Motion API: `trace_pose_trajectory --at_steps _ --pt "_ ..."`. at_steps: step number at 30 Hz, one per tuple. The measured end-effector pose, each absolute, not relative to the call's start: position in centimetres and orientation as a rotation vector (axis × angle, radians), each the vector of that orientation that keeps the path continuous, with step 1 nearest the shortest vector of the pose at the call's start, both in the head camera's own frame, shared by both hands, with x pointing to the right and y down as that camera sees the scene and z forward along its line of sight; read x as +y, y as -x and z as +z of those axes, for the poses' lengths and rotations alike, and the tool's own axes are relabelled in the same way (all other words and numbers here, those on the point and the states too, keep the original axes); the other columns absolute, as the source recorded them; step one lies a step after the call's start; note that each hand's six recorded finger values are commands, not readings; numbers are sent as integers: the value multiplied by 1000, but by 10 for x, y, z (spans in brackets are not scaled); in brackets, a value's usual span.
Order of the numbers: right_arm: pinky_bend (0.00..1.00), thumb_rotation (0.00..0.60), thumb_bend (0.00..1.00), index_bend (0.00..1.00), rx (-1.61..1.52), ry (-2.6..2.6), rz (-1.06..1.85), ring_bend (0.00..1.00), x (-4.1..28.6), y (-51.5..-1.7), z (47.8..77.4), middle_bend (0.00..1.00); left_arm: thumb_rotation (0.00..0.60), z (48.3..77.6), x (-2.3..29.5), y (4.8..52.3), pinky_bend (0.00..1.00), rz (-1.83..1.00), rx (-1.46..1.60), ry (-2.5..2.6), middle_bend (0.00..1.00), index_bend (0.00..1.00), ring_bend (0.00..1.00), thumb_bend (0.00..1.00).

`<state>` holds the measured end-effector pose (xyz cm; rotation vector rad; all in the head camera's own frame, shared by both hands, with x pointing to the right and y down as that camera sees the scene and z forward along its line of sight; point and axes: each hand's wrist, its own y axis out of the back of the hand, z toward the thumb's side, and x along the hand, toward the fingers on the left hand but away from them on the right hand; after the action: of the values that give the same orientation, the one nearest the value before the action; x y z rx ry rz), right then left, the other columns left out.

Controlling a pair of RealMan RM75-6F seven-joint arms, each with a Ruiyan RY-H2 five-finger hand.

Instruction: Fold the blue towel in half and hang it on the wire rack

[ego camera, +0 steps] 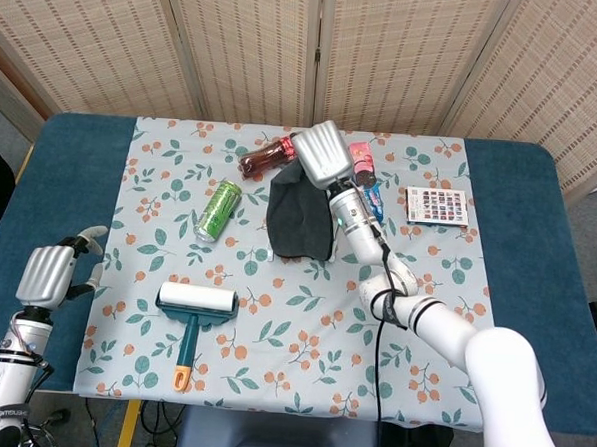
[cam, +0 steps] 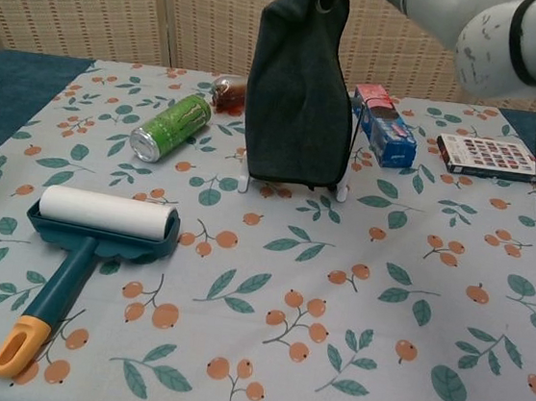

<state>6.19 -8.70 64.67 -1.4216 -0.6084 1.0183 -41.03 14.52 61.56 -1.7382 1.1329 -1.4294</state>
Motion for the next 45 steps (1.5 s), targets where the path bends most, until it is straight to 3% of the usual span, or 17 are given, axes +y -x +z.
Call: trace_pose_trajectory --at_steps 9,12,16,19,21,32,36,39,45 --pt "1000 600 395 742 -586 1423 1090 908 -96 -65 668 913 600 616 145 412 748 -1440 1129 1732 428 209 386 449" --pt "1000 600 327 565 -573 1437 1114 908 -96 -63 676 913 600 615 145 412 748 -1442 1127 1731 427 209 386 449" --pt "1000 600 168 231 -560 1450 1150 903 -95 -59 684 906 600 615 145 412 747 -1444 1125 1731 426 209 386 449" --pt "1000 600 32 54 -563 1448 1176 899 -96 -58 688 896 600 615 146 412 748 -1446 1124 1730 424 208 385 449" --pt "1000 600 0 1 -571 1449 1193 899 -97 -59 689 887 600 615 146 413 748 -1447 1124 1729 424 208 385 448" --pt "1000 600 0 17 -611 1442 1152 875 -100 -71 680 860 600 615 142 416 746 -1453 1119 1715 424 208 385 446" --pt "1000 600 19 186 -642 1449 1112 848 -96 -88 672 831 600 613 138 419 721 -1452 1115 1698 424 209 385 446" --pt "1000 600 101 327 -664 1470 1081 832 -90 -101 664 808 600 611 135 422 709 -1452 1113 1686 424 210 383 447" --pt "1000 600 171 439 -687 1513 1032 781 -66 -136 642 760 600 607 130 428 662 -1458 1100 1653 423 210 371 446"
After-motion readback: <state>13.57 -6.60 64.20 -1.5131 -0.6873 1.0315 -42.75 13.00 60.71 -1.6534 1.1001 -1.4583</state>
